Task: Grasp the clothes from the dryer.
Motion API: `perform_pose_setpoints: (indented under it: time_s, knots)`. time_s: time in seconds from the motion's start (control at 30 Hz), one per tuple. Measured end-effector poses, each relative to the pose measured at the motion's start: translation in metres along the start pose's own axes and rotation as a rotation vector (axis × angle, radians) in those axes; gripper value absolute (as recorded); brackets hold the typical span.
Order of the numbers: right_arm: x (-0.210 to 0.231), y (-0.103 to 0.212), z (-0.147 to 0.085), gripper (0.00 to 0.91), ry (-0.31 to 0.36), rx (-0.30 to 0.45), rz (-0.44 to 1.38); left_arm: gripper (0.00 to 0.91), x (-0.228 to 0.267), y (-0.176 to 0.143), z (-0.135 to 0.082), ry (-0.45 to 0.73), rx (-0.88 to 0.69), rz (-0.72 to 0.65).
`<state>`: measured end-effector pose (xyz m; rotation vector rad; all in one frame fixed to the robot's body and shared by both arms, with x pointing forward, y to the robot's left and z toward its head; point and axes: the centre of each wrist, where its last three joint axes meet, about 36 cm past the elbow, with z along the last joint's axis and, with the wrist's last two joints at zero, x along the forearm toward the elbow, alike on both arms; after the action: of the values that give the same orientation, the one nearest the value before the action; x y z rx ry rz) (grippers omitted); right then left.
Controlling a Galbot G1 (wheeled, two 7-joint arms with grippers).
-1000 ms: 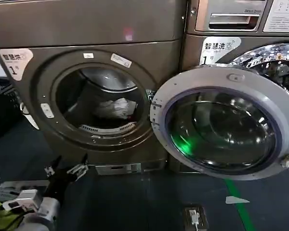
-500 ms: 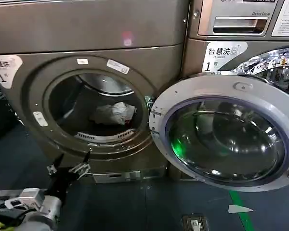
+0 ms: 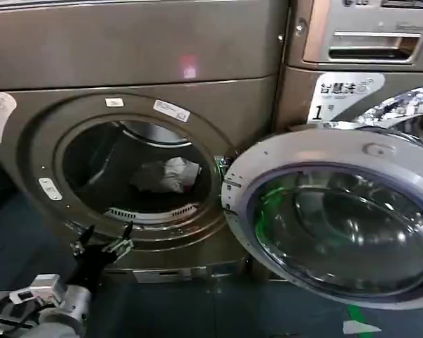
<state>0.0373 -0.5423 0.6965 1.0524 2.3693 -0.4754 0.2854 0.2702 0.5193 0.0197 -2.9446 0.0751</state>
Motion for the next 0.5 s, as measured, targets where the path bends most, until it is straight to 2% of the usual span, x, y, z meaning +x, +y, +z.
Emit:
perform_pose_setpoints:
  time_s: [0.5]
  knots:
    - [0.0, -0.0011, -0.0016, 0.907, -0.023, 0.005, 0.005, 0.907, 0.0024, -0.0009, -0.0025, -0.006, -0.002, 0.005]
